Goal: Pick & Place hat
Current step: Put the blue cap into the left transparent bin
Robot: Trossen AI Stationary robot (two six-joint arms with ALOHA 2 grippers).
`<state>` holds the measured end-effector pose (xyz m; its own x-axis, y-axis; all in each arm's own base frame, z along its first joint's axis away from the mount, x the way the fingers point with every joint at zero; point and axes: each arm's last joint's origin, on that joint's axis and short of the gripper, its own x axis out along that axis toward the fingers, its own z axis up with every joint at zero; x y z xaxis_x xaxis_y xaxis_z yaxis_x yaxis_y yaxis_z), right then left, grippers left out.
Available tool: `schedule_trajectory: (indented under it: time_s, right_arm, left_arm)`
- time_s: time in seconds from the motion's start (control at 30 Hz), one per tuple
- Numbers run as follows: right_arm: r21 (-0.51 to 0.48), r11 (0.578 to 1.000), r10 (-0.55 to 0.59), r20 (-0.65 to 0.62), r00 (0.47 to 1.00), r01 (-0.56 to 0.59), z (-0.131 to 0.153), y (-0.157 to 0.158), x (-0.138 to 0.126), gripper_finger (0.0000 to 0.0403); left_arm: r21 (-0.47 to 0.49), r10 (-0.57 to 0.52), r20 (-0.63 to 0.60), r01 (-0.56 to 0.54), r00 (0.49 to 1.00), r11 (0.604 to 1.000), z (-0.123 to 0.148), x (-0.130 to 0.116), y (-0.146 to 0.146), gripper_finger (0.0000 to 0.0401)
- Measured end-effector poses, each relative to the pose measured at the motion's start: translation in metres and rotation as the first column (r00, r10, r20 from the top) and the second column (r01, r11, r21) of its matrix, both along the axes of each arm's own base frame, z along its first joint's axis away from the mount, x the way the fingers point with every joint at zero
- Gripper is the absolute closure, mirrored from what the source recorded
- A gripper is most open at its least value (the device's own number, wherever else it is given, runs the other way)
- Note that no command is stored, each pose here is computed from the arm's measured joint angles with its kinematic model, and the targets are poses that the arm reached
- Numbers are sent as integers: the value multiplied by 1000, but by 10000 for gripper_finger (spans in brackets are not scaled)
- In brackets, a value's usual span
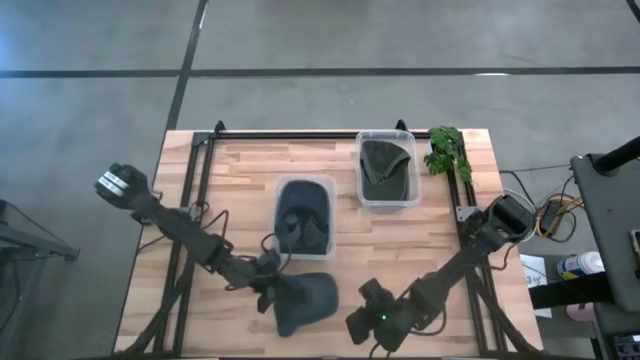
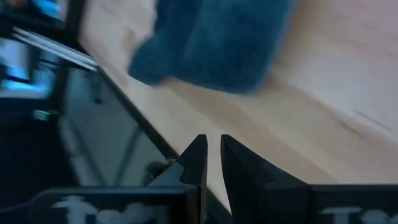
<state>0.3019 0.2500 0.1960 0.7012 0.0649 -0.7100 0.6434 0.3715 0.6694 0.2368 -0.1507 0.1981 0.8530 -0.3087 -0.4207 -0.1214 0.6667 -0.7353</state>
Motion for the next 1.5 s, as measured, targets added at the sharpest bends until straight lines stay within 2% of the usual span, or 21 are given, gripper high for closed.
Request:
schedule_trajectory:
  time_s: [0.07, 0.2, 0.3, 0.43, 0.63, 0.87, 1.0, 1.23, 1.37, 1.5]
  right_arm:
    - [21, 999, -31, 64, 997, 30, -9, -2, 0, 360]
    - [-12, 995, -96, 60, 994, 96, -22, -9, -6, 354]
    - [-8, 993, -114, 45, 992, 114, -29, -12, -8, 342]
    - [22, 991, -131, 70, 989, 130, -40, -21, -6, 314]
    - [-16, 984, -177, 84, 981, 179, -53, -39, -5, 261]
    - [-7, 994, -110, 158, 981, 113, -56, -54, 7, 219]
    - [-19, 998, -58, 125, 990, 61, -60, -61, 9, 211]
    - [3, 1000, -17, 92, 996, 17, -68, -63, 4, 209]
    - [-8, 1000, 23, 117, 993, -22, -66, -64, 7, 209]
    - [-6, 1000, 8, 130, 992, -8, -65, -69, 11, 209]
  left_arm:
    - [27, -26, -57, 28, 998, 999, 2, -5, -1, 248]
    - [84, -102, -193, 120, 976, 989, -1, -15, -3, 248]
    - [89, -171, -237, 196, 956, 977, -6, -18, -3, 248]
    - [122, -180, -279, 221, 943, 968, -18, -21, -2, 248]
    - [148, -174, -323, 231, 930, 962, -33, -18, -3, 248]
    - [107, -182, -288, 221, 940, 969, -41, -9, -11, 248]
    - [81, -162, -275, 191, 948, 978, -48, -2, -13, 248]
    - [55, -123, -320, 148, 939, 987, -59, 0, -14, 248]
    - [66, -100, -305, 126, 947, 990, -63, 3, -14, 248]
    - [91, -86, -296, 118, 951, 989, -65, 11, -14, 248]
